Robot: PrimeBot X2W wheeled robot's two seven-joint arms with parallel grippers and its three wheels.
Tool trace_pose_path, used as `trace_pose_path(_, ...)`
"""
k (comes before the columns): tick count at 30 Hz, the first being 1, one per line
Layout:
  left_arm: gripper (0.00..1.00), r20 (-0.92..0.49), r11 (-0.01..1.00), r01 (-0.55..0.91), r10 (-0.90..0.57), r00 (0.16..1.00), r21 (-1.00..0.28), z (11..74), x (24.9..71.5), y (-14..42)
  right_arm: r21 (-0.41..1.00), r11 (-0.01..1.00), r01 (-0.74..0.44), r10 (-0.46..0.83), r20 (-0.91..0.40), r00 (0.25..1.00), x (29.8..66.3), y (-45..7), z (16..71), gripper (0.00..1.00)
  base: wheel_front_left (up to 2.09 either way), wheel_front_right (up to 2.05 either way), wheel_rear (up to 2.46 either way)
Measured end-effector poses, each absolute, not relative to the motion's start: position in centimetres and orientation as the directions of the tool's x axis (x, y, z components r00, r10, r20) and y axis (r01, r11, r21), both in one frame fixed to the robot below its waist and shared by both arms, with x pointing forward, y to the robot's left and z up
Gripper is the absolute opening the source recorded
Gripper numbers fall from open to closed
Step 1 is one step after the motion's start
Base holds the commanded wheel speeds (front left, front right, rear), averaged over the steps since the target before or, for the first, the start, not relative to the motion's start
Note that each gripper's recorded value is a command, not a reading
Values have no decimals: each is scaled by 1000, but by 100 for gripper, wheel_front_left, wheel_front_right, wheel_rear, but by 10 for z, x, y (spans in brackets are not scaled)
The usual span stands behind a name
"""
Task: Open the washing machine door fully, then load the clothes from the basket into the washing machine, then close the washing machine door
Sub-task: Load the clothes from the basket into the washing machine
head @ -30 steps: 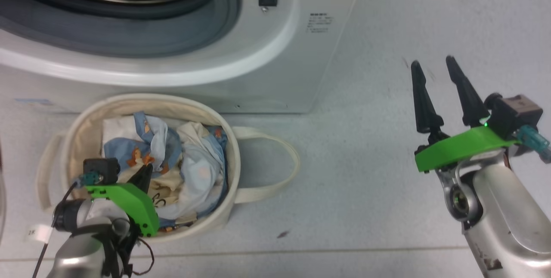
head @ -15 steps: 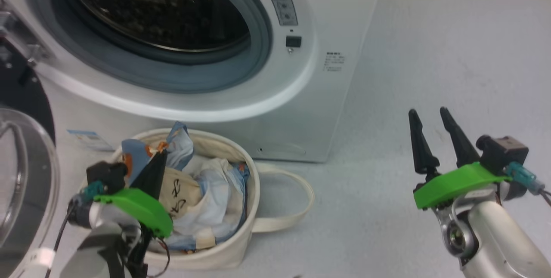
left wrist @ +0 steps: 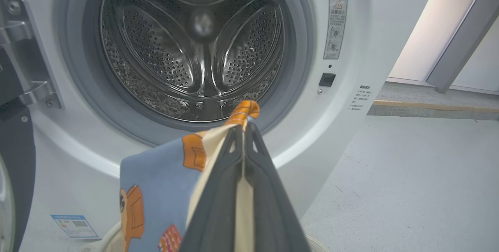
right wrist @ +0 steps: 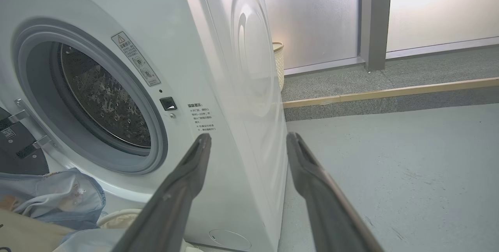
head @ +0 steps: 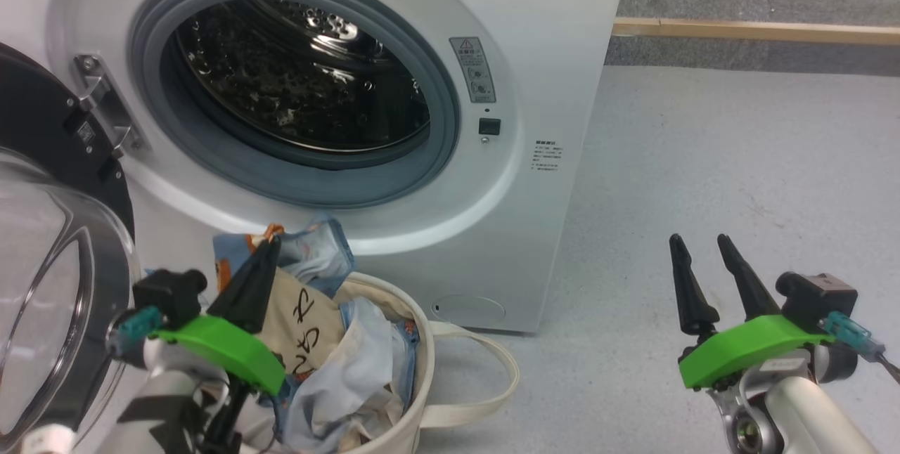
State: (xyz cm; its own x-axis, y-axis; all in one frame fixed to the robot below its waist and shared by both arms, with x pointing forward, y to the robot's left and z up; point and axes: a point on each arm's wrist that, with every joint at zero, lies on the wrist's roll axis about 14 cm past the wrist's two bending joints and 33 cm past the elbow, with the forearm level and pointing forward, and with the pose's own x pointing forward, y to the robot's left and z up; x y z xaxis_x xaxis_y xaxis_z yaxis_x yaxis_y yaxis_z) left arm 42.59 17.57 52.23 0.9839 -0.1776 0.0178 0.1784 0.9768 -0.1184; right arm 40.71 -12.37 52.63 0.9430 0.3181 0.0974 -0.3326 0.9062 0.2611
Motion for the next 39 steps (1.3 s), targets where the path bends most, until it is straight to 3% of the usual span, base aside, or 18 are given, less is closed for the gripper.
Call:
trace_pose_path(23, 0, 285, 965, 259, -262, 922, 50, 669, 503, 173, 291, 915, -278, 275, 52, 960, 414, -136, 505, 100, 0, 0, 0)
trace_pose_path(28, 0, 294, 973, 231, -227, 928, 24, 655, 528, 182, 288, 921, -262, 265, 31, 964, 422, -141, 497, 100, 0, 0, 0)
trace_pose_path(39, 0, 55, 979, 181, -177, 983, -96, 540, 570, 170, 265, 946, -186, 200, -27, 979, 427, -169, 475, 100, 0, 0, 0)
